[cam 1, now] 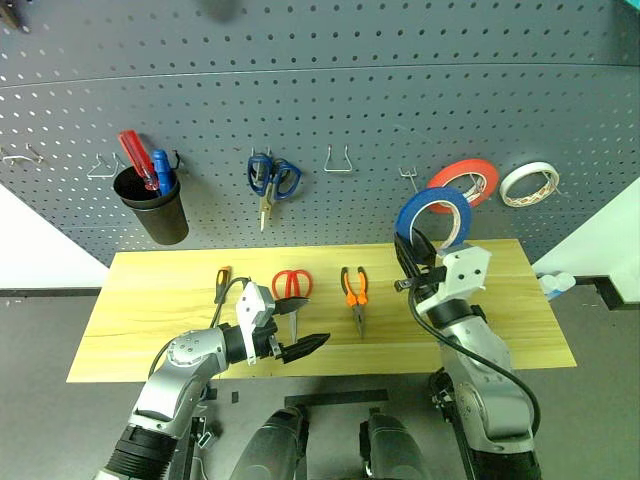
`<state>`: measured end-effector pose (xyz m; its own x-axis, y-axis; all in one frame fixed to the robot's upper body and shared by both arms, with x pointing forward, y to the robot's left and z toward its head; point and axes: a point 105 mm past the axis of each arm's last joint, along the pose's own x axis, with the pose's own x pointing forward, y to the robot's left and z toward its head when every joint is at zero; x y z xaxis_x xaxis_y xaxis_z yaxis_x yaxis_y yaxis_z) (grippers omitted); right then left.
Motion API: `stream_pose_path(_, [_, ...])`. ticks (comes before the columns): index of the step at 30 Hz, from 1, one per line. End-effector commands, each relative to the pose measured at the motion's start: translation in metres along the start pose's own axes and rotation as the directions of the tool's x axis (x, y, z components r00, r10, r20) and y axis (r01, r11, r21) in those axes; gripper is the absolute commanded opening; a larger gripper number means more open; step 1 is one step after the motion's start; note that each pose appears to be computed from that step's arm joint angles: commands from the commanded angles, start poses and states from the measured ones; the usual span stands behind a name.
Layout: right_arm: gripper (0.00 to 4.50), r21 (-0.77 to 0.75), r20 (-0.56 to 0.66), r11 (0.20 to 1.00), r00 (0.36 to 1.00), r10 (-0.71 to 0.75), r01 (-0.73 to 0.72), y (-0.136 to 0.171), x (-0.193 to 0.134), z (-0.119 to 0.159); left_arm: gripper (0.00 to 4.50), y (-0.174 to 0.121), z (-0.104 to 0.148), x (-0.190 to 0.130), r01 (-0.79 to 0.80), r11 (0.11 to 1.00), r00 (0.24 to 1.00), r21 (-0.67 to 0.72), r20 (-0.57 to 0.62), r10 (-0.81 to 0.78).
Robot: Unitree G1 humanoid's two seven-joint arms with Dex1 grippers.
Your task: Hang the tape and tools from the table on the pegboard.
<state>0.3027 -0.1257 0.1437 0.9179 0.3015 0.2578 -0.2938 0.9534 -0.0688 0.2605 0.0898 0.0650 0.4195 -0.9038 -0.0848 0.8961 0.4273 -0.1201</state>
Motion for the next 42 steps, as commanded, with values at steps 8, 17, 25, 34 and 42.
stream_pose_path(8, [0.69,-0.035,0.050,0.999,0.998,0.033,-0.031,-0.005,0.012,0.002,4.50,-0.004,0.008,-0.001,0.001,1.000,1.000,0.031,0.019,-0.002])
stream_pose_path(17, [0.69,-0.059,0.055,0.998,0.998,0.033,-0.030,-0.015,0.028,-0.004,4.50,-0.006,0.011,-0.003,-0.004,1.000,1.000,0.031,0.026,0.003])
stream_pose_path(25, [0.69,-0.069,0.068,0.997,0.997,0.035,-0.031,-0.018,0.038,-0.007,4.50,-0.005,0.026,-0.003,-0.023,0.998,0.995,0.053,0.100,0.018])
stream_pose_path(34, [0.69,-0.087,0.071,0.996,0.997,0.035,-0.029,-0.026,0.050,-0.010,4.50,0.006,0.070,-0.007,-0.155,0.971,0.944,0.182,0.318,0.091])
stream_pose_path(42, [0.69,-0.102,0.066,0.995,0.997,0.027,-0.020,-0.034,0.054,-0.013,4.50,0.001,0.070,-0.008,-0.158,0.967,0.938,0.202,0.336,0.084])
